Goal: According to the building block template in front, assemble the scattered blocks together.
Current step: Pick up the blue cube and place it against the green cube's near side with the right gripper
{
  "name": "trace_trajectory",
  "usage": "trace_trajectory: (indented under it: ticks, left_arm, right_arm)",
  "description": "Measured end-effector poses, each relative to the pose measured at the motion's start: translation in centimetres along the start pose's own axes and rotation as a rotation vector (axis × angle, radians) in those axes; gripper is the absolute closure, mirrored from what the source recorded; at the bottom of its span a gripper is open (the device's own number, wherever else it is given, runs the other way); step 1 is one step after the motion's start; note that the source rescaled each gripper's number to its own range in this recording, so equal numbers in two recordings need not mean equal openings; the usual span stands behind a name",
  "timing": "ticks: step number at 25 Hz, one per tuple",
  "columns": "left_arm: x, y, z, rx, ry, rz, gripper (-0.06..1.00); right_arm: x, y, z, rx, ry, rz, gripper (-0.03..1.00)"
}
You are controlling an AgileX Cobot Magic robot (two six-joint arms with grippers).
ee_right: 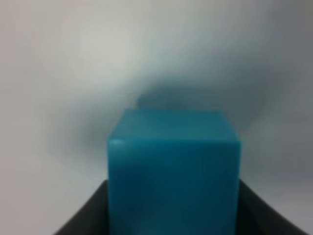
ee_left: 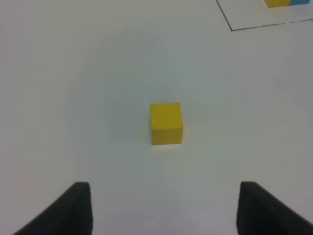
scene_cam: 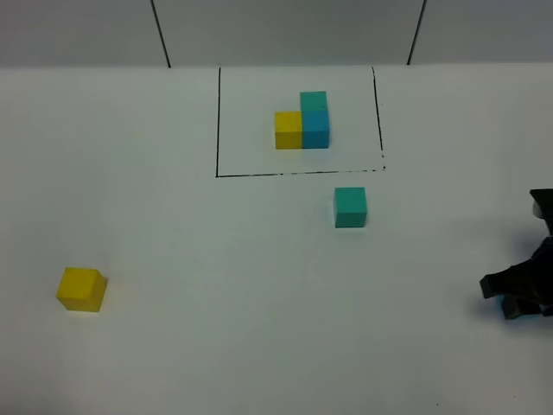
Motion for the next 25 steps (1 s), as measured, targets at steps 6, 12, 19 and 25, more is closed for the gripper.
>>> trace_trajectory:
  ticks: [6,12,19,25]
  left_arm:
    - [0.0,0.0,0.0,0.0,0.0,0.0,0.55]
    - [0.0,0.0,0.0,0.0,0.0,0.0,0.55]
    - [0.0,0.0,0.0,0.001,0.0,0.0,0.55]
    - [0.0,0.0,0.0,0.001,0.0,0.0,0.55]
  right_arm:
    - [-1.8,7.8,-1.5,-0.013,-0.025,-0.074,0.96]
    - [-2.8,13.9,-0.9,0.072,-0.143,-0.125,0.96]
    - [-0.4,17.3,2.0,0.092,-0.127,-0.138,0.96]
    - [0.7,19.4,3.0,0.098,-0.109,-0.074,0.96]
Point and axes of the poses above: a point on each arm's last joint axis where the gripper is mounted, x pointing out along that axis toward the gripper, y along the wrist's bending axis when the last joint is at zero, z = x × y, the point moved 4 cm from there along x, pointing out along that axis toward the gripper, and after that the axes turned 10 degrees about x, right-handed, at the moved point
